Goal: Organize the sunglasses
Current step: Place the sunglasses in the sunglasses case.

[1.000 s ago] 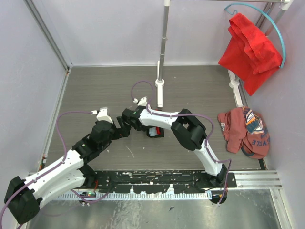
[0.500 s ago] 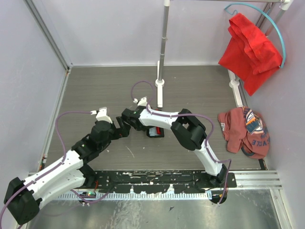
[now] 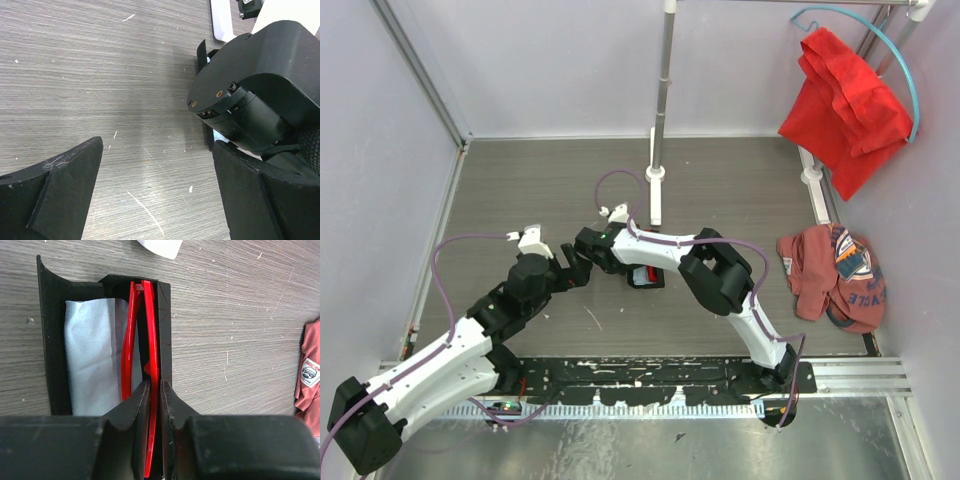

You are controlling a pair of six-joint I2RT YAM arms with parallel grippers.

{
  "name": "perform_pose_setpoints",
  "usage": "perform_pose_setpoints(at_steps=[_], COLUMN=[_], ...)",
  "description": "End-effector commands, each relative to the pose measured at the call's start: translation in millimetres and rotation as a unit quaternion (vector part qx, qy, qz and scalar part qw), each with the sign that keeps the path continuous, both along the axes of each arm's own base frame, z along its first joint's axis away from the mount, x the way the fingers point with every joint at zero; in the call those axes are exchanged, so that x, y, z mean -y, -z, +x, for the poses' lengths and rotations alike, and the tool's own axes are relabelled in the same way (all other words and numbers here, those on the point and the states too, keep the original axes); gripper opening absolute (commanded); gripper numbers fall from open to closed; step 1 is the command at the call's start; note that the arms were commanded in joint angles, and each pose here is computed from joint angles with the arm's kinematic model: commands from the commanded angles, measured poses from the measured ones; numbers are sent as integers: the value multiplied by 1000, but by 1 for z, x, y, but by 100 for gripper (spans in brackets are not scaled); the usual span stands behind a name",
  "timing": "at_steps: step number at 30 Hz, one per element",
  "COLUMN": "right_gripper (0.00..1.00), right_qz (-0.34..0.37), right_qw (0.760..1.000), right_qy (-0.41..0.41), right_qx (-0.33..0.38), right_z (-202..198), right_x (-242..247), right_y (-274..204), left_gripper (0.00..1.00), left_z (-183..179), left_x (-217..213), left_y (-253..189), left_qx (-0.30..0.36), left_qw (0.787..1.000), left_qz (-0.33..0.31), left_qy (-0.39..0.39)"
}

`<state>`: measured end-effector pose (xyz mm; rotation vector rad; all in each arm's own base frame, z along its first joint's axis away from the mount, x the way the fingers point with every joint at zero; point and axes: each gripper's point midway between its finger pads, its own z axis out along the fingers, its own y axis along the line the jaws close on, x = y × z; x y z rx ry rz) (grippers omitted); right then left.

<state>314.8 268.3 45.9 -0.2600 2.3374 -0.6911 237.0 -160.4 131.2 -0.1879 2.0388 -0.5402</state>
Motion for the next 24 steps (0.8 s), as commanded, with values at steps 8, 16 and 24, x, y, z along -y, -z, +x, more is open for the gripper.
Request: perform_pose_setpoints(at_steps=[8, 16, 24], right_gripper=[22, 24, 28], right_qz=[68, 82, 86], right_qw=[998, 996, 996], right_qy=[2, -3, -7], right_qx=[16, 18, 16], right_z=[4, 4, 3], right_x=[-18, -22, -24], right_y=[-11, -16, -17], left_gripper=[98, 98, 98], left_z=[-1, -1, -1], left_x=[-7, -6, -6], left_y=[7, 8, 8], left_qx=[-3, -4, -4], left_qw=[1000, 1000, 1000], left_qz=[11, 12, 12], left_qy=[-8, -8, -8])
